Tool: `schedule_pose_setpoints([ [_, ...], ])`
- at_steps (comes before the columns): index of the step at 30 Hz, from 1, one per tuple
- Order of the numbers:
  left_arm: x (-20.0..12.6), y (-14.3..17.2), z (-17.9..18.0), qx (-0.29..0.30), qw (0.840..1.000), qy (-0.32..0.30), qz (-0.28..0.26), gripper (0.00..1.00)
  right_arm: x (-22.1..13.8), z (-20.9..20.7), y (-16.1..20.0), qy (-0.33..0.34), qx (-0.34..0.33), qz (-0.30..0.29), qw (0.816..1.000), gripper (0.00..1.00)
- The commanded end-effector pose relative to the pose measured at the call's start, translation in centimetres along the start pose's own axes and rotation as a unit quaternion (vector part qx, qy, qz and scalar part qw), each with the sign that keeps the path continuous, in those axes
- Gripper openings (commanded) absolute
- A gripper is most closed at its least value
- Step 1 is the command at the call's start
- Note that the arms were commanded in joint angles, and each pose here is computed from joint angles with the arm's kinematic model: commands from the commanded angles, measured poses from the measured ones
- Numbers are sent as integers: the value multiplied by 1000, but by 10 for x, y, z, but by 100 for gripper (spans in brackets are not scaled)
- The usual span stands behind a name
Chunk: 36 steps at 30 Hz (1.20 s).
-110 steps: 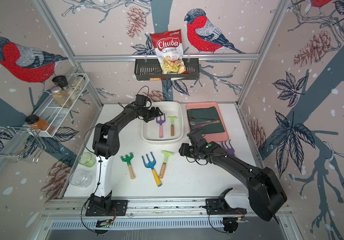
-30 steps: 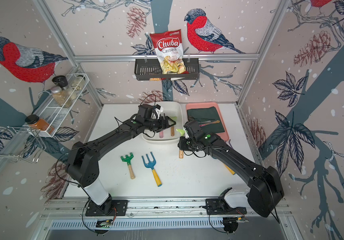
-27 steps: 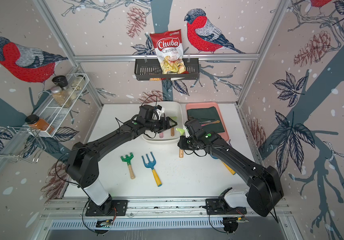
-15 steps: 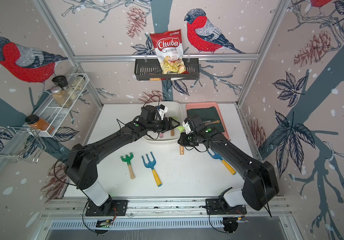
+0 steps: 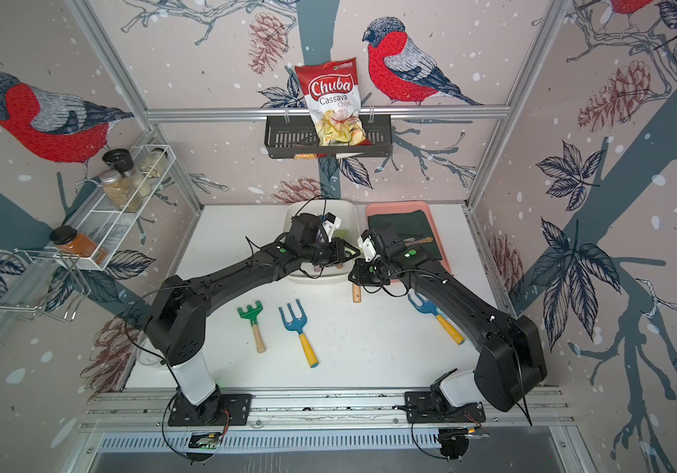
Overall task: Put the rake into the storage box
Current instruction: Pick up the rake at the center of the board.
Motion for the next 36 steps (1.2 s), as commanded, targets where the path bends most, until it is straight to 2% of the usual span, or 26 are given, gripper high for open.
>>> schedule_pose_setpoints([
  [1, 2, -6, -9, 14, 1000, 23, -12, 22, -4, 4, -2, -7, -13, -5, 1000, 23],
  [7, 6, -8, -10, 13, 999, 30, -9, 7, -5, 3, 0, -4, -16, -6, 1000, 28],
  [11, 7, -9, -10, 12, 999, 31, -11, 3, -8, 3, -2, -6, -19, -14, 1000, 36],
  [12, 7, -9, -10, 12, 999, 33, -11, 2, -8, 2, -2, -6, -18, -15, 1000, 39],
  [16, 6, -14, -12, 14, 999, 35, -13, 1, -13, 2, -5, -4, -16, -24, 1000, 63],
  [21, -4, -35, -2, 20, 999, 19, -26, 1, -32, -7, -11, 8, 1, -58, 998, 76],
  [28, -14, -80, 37, 41, 999, -10, -32, 3, -67, -39, -5, 35, 45, -113, 992, 81],
  [36, -5, -124, 103, 41, 999, -20, -21, 2, -79, -65, 5, 47, 70, -138, 987, 82],
])
Point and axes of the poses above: each gripper's point midway between its finger pads, its own x axis out along the fingers, its own z axis along the line the jaws close on, y = z × x, the point moved 6 cm from there along -x, back along the fingers, and after that the axes turned 5 degrees about -x, right-handed, at the moved point
